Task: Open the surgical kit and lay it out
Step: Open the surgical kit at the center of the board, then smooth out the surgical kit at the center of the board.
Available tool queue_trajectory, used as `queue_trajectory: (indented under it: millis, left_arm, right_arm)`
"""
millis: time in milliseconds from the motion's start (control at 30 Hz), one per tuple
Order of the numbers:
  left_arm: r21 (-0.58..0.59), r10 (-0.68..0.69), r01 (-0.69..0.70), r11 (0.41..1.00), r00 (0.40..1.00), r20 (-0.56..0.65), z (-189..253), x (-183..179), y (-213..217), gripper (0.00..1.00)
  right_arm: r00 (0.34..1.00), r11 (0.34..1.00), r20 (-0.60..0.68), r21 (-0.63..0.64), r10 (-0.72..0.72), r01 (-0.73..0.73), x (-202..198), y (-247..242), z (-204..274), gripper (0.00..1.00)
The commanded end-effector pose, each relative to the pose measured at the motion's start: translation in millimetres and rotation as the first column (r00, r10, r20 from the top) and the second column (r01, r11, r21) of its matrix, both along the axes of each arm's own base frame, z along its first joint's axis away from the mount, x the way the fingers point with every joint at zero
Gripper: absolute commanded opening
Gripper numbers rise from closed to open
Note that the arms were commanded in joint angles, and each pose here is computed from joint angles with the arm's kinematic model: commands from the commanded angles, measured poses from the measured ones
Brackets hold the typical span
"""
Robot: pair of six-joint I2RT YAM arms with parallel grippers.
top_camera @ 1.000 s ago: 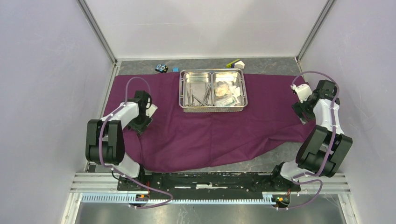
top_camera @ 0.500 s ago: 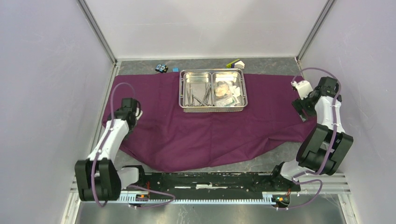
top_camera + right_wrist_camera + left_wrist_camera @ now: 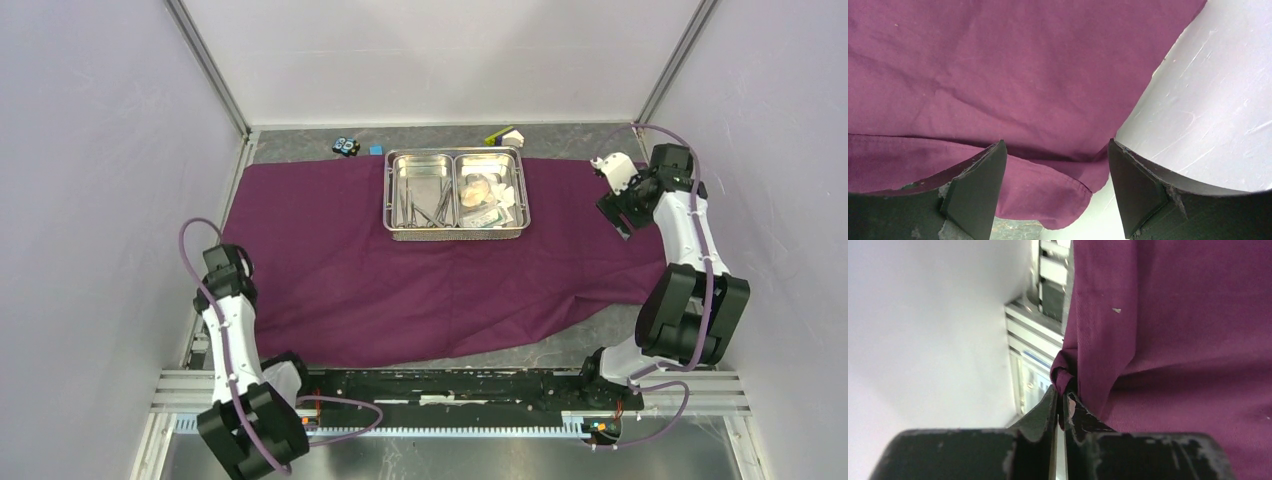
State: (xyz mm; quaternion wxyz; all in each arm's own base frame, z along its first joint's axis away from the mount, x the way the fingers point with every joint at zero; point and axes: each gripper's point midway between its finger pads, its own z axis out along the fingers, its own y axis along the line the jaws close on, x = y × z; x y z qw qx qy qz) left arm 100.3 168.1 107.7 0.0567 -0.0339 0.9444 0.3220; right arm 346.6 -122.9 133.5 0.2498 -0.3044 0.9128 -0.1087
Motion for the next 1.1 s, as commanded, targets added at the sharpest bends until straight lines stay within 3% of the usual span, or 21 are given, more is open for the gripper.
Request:
queue_trajectory:
  millis: [0, 300, 400, 567, 767, 933, 1067]
  left_arm:
    - [0.019, 0.087, -0.087, 0.996, 0.996, -0.013, -16, -30, 1, 0.16]
    - [0.130, 0.167, -0.157, 0.979, 0.983, -0.073, -10, -77, -4, 0.64]
    - [0.130, 0.161, -0.155, 0.979, 0.987, -0.031, 0, -71, -3, 0.73]
    - [-0.141, 0.057, -0.040, 0.989, 0.991, 0.117, 2, -28, -32, 0.77]
    - [-0.348, -0.163, 0.212, 0.913, 0.973, 0.165, 7, 14, -58, 0.80]
    - [-0.432, -0.267, 0.290, 0.854, 0.957, 0.113, -11, 27, -74, 0.87]
    - [-0.355, -0.337, 0.313, 0.881, 0.942, -0.006, -40, 24, -66, 0.85]
  right_arm:
    - [0.999, 1.000, 0.048, 0.001, 0.023, -0.023, 16, 4, 12, 0.80]
    - [0.997, 0.998, 0.059, 0.019, 0.050, -0.051, 30, 10, 12, 0.80]
    - [0.996, 0.998, 0.056, 0.029, 0.062, -0.064, 34, 13, 9, 0.80]
    - [0.996, 0.997, 0.041, 0.030, 0.076, -0.077, 35, 14, 2, 0.80]
    - [0.997, 0.996, 0.013, 0.034, 0.077, -0.077, 35, 14, -8, 0.80]
    - [0.998, 0.998, 0.003, 0.025, 0.057, -0.057, 35, 10, -9, 0.80]
    - [0.999, 0.999, -0.008, 0.013, 0.041, -0.041, 34, 7, -11, 0.80]
